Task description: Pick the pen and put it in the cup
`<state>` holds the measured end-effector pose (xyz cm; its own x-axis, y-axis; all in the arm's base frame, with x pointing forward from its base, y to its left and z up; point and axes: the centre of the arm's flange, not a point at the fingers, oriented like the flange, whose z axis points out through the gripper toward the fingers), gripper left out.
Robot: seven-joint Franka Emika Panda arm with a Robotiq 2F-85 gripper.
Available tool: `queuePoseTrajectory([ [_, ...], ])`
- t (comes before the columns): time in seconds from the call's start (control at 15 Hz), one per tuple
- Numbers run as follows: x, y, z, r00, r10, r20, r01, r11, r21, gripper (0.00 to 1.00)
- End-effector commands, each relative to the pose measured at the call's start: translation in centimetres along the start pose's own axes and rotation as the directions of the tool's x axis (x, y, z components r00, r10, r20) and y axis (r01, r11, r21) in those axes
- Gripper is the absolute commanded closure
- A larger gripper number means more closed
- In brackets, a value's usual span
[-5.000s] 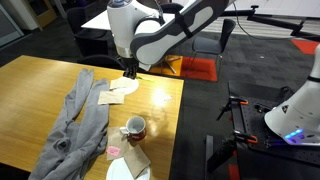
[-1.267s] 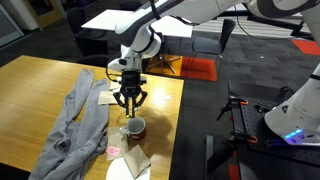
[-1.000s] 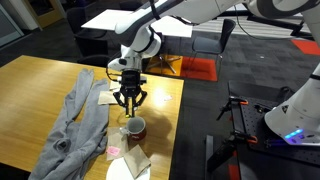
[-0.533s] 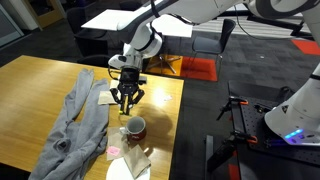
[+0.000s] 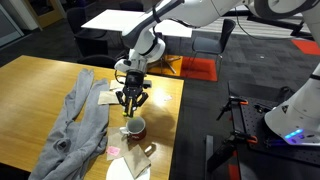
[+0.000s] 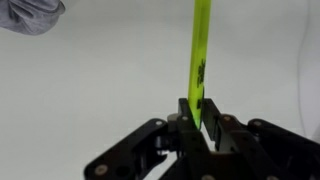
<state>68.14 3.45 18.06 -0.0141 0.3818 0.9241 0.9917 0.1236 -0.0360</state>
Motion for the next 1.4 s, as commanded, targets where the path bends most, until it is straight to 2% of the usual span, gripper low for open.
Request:
queuePoseTrajectory([
  [0.0,-0.8,-1.2,0.2,0.999,-0.038,-0.029,0.038,0.999,-0.007,0.95],
  [0.67,-5.9,-2.0,1.4,0.992,-0.113,-0.061,0.113,0.994,-0.004,0.95],
  [1.0,-7.1,-2.3,1.8,0.990,-0.130,-0.062,0.130,0.991,-0.007,0.95],
  [1.07,-7.2,-2.3,1.9,0.991,-0.122,-0.060,0.122,0.992,-0.007,0.56],
  [1.2,-7.2,-2.3,1.9,0.991,-0.120,-0.060,0.120,0.993,-0.007,0.49],
  [1.33,-7.1,-2.3,1.8,0.991,-0.117,-0.062,0.117,0.993,-0.009,0.33],
])
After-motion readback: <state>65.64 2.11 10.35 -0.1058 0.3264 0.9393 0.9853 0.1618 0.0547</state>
